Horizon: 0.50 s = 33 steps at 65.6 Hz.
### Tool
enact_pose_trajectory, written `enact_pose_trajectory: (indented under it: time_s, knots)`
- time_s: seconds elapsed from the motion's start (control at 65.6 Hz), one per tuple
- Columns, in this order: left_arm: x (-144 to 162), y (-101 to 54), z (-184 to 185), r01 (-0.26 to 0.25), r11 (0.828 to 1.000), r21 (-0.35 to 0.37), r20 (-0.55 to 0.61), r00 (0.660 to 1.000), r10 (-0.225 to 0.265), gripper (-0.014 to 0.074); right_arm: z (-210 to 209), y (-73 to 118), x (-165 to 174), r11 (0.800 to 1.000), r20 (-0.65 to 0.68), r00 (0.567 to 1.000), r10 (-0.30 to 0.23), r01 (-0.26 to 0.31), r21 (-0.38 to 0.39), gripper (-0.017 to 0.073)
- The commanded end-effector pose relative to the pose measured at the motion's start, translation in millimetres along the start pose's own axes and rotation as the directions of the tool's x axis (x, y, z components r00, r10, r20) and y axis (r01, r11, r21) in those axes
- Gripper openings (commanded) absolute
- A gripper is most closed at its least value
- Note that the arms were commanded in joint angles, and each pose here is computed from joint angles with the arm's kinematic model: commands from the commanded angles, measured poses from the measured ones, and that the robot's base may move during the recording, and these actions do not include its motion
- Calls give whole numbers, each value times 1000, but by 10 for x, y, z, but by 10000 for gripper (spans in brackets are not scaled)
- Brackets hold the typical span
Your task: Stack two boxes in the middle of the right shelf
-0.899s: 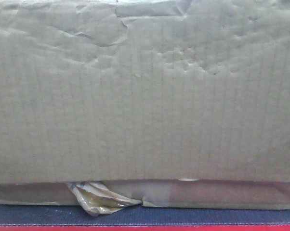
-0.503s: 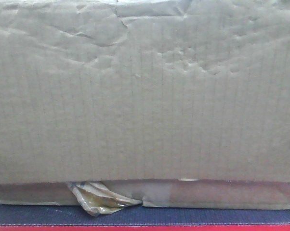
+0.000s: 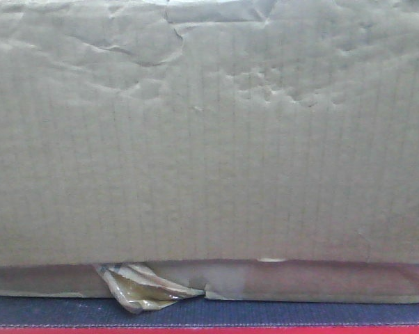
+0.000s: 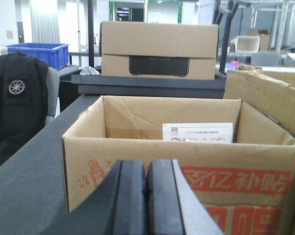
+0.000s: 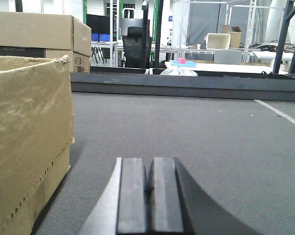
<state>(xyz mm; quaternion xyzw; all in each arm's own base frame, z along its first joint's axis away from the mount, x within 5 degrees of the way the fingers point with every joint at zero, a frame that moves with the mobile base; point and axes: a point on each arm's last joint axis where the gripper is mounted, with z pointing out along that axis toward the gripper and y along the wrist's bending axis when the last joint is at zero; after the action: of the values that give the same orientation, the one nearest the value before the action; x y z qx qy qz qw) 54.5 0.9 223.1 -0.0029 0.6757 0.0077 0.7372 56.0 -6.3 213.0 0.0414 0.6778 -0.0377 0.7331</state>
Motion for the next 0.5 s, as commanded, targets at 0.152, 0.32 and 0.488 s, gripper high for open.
enact_pose_trajectory:
  time_s: [0.152, 0.32, 0.488]
  knots:
    - [-741, 21, -15, -8, 1000, -14, -26, 1000, 8, -111, -2, -3, -16, 1000, 24, 1000, -6, 6, 5, -161]
    - [-1160, 36, 263, -10, 1000, -29, -210, 978, 4, -111, -2, -3, -16, 1000, 24, 1000, -6, 6, 5, -161]
    - [-1473, 43, 697, -5, 999, -41, -413, 911, -12, -111, -2, -3, -16, 1000, 24, 1000, -6, 6, 5, -161]
